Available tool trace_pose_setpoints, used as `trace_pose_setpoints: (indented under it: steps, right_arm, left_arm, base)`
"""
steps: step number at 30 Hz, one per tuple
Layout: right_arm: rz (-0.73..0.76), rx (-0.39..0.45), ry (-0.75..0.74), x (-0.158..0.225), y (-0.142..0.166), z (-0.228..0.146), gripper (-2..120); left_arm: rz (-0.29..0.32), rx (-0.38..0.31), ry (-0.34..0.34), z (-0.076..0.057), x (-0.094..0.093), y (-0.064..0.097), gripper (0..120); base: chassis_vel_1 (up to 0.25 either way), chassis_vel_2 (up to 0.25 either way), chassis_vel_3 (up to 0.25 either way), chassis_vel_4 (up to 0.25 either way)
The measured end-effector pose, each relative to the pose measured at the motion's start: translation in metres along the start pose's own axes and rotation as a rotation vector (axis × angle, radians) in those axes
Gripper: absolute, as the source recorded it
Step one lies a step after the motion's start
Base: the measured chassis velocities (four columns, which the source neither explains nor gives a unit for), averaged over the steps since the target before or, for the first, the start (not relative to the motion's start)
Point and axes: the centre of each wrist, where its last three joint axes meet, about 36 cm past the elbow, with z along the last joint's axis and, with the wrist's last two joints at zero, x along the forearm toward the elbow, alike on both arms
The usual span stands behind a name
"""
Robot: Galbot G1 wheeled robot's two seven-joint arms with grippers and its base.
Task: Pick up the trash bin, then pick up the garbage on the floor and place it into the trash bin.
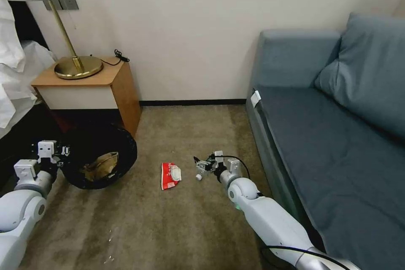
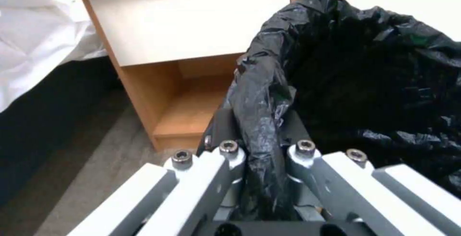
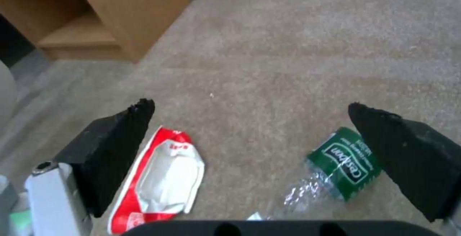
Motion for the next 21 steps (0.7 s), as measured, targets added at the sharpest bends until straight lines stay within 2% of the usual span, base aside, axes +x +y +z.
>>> trace_pose_setpoints:
  steps: [13,21]
  right_arm:
    - [0.002,0.007,0.010,0.002,-0.001,0.006,100]
    - [-0.001,0.014,0.025,0.002,0.001,0.013,100]
  left_arm:
    - [-0.003,-0.006,0.015,0.009,0.014,-0.003,4]
    - [-0.006,-0.015,0.010,0.006,0.020,0.001,4]
  base:
    - [-0.085,0.091,0.092,-0.084]
    - [-0.083,0.088,0.086,-0.088]
